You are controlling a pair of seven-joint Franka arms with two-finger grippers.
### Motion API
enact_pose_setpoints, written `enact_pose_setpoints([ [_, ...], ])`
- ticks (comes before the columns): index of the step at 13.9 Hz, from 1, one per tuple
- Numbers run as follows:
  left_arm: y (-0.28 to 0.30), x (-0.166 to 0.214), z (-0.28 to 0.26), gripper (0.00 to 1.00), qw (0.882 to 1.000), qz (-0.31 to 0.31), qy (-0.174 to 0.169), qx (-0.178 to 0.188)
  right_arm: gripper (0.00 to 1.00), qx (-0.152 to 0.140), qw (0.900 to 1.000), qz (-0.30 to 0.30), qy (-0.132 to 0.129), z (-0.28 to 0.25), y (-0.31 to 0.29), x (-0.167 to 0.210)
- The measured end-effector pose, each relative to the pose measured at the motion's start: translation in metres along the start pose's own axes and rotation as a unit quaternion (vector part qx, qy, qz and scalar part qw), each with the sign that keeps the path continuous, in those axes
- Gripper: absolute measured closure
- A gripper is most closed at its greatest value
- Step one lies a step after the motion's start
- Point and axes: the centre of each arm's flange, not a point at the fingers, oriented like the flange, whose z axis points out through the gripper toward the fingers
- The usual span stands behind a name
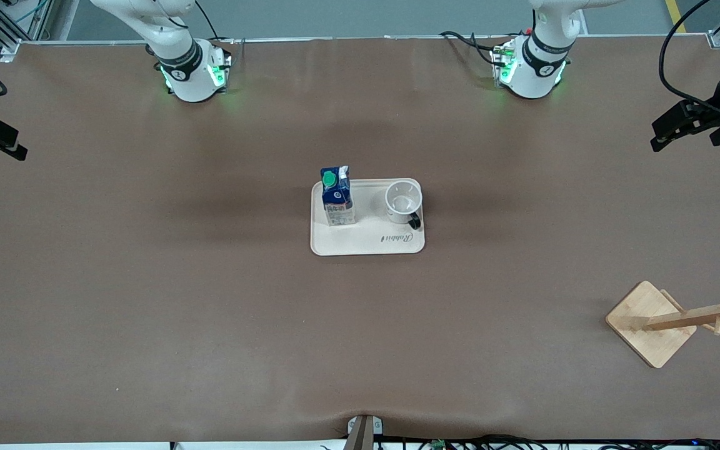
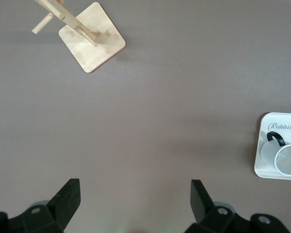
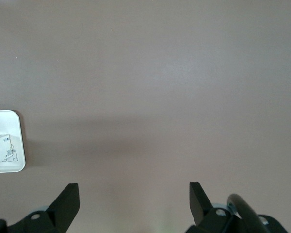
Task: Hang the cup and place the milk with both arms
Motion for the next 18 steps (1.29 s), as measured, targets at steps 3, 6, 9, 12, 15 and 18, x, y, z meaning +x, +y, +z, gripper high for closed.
enact_pose_setpoints([
  [3, 0.000, 0.000, 0.000, 0.00, 1.000, 0.000, 0.000, 0.000, 0.00, 0.000, 1.000, 0.000, 0.000, 0.000, 0.000, 0.000],
  [6, 0.000, 0.000, -0.002, 0.00, 1.000, 0.000, 0.003, 0.000, 0.00, 0.000, 1.000, 0.000, 0.000, 0.000, 0.000, 0.000],
  [9, 0.000, 0.000, -0.006, 0.00, 1.000, 0.000, 0.007, -0.001, 0.00, 0.000, 1.000, 0.000, 0.000, 0.000, 0.000, 0.000],
  [12, 0.002, -0.002, -0.002, 0.00, 1.000, 0.002, -0.007, 0.001, 0.00, 0.000, 1.000, 0.000, 0.000, 0.000, 0.000, 0.000],
  [15, 0.011, -0.002, 0.000, 0.00, 1.000, 0.010, -0.010, 0.001, 0.00, 0.000, 1.000, 0.000, 0.000, 0.000, 0.000, 0.000],
  [18, 0.024, -0.004, 0.000, 0.00, 1.000, 0.021, -0.011, 0.002, 0.00, 0.000, 1.000, 0.000, 0.000, 0.001, 0.000, 0.000],
])
